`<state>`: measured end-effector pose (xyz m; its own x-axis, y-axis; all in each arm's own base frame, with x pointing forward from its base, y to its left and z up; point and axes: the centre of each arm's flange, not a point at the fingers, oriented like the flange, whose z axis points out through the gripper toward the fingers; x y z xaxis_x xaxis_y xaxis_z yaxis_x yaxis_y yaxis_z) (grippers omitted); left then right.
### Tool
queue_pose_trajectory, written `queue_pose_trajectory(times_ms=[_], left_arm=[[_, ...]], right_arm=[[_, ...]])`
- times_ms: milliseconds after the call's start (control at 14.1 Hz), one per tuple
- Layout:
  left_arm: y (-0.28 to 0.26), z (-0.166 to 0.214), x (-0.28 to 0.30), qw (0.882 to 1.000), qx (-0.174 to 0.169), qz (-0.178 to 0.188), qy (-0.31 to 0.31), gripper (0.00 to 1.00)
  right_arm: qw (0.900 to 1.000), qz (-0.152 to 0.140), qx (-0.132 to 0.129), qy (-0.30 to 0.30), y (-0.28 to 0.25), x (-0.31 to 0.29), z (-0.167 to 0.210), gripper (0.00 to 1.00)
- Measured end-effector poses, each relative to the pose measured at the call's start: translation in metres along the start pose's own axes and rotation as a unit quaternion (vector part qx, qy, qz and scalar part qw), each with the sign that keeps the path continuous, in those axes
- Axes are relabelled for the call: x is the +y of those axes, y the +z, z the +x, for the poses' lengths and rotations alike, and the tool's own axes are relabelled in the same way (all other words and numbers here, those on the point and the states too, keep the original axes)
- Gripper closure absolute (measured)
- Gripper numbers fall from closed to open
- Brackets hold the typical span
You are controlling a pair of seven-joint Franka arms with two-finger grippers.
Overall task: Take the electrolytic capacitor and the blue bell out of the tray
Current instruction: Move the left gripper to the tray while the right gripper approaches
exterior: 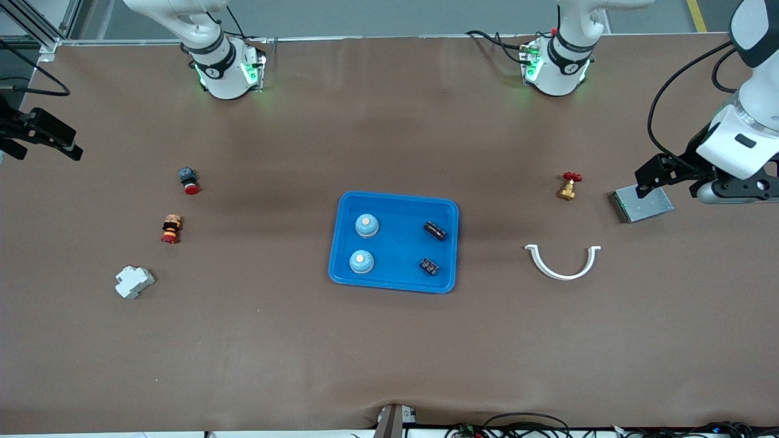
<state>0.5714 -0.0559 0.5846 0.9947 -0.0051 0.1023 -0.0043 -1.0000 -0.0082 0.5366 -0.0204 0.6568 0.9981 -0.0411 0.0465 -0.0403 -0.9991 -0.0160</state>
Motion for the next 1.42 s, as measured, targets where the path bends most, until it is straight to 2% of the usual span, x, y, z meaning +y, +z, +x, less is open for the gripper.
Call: queue_pose_trajectory(times_ms=[425, 778, 920, 1061, 1415], left_arm=[[0.003, 0.001, 0.000, 1.000, -0.002, 0.000, 0.000, 0.00], [0.038, 0.008, 0.018, 0.999, -0.033, 0.001, 0.014, 0.00], [0.059, 0.010, 0.042, 0.999, -0.051, 0.000, 0.005, 0.00], [0.082, 0.009, 0.080, 0.997, -0.069, 0.006, -0.034, 0.00], [0.131, 0.006, 0.169, 0.990, -0.095, 0.024, -0.101, 0.00]], right_arm=[[1.000, 0.000, -0.004, 0.001, 0.003, 0.001, 0.000, 0.00], [1.000, 0.000, -0.005, 0.001, 0.004, 0.001, 0.000, 0.00], [1.000, 0.000, -0.006, 0.001, 0.005, 0.001, 0.000, 0.00], [1.000, 0.000, -0.010, 0.003, 0.010, 0.003, 0.000, 0.00], [1.000, 0.002, -0.011, 0.014, 0.051, 0.016, -0.008, 0.00]])
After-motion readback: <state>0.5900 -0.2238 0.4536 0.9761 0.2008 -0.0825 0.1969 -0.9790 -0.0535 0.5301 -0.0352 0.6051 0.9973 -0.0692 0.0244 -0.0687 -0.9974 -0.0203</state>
